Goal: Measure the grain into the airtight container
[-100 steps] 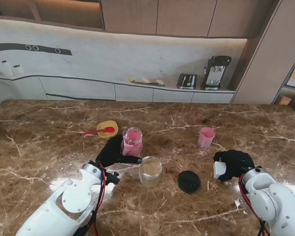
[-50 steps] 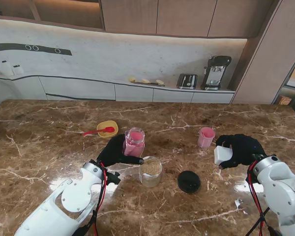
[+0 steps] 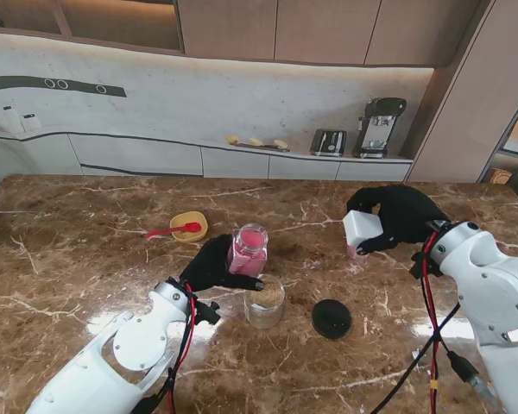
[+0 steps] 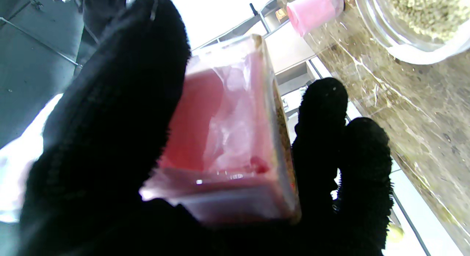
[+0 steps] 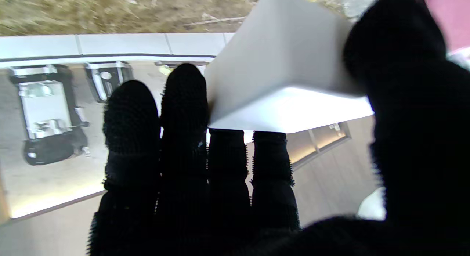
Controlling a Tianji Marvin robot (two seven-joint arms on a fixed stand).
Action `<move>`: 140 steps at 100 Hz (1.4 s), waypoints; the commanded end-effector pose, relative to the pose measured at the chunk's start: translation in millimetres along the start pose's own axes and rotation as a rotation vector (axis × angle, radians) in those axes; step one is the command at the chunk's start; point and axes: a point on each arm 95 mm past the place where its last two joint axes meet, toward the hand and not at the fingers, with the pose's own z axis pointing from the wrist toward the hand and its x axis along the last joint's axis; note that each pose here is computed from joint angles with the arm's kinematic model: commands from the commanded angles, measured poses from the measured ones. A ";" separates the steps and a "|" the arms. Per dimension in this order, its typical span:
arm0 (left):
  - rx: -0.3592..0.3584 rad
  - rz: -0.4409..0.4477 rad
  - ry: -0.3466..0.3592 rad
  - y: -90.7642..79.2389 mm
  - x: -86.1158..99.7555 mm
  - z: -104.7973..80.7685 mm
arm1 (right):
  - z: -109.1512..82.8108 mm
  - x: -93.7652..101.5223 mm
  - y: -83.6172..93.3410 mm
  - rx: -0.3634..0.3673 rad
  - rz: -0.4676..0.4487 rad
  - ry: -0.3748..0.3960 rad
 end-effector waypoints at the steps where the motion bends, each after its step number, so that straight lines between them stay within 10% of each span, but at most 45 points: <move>1: -0.014 -0.003 0.005 3.2 4.4 2.7 | 7.8 15.0 8.7 -0.015 0.001 0.039; 62: -0.033 -0.034 -0.001 13.8 13.4 9.9 | 48.7 105.3 23.2 0.057 0.081 0.307; 140: -0.036 -0.060 -0.002 20.5 11.1 11.7 | 51.0 130.6 1.2 0.106 -0.007 0.408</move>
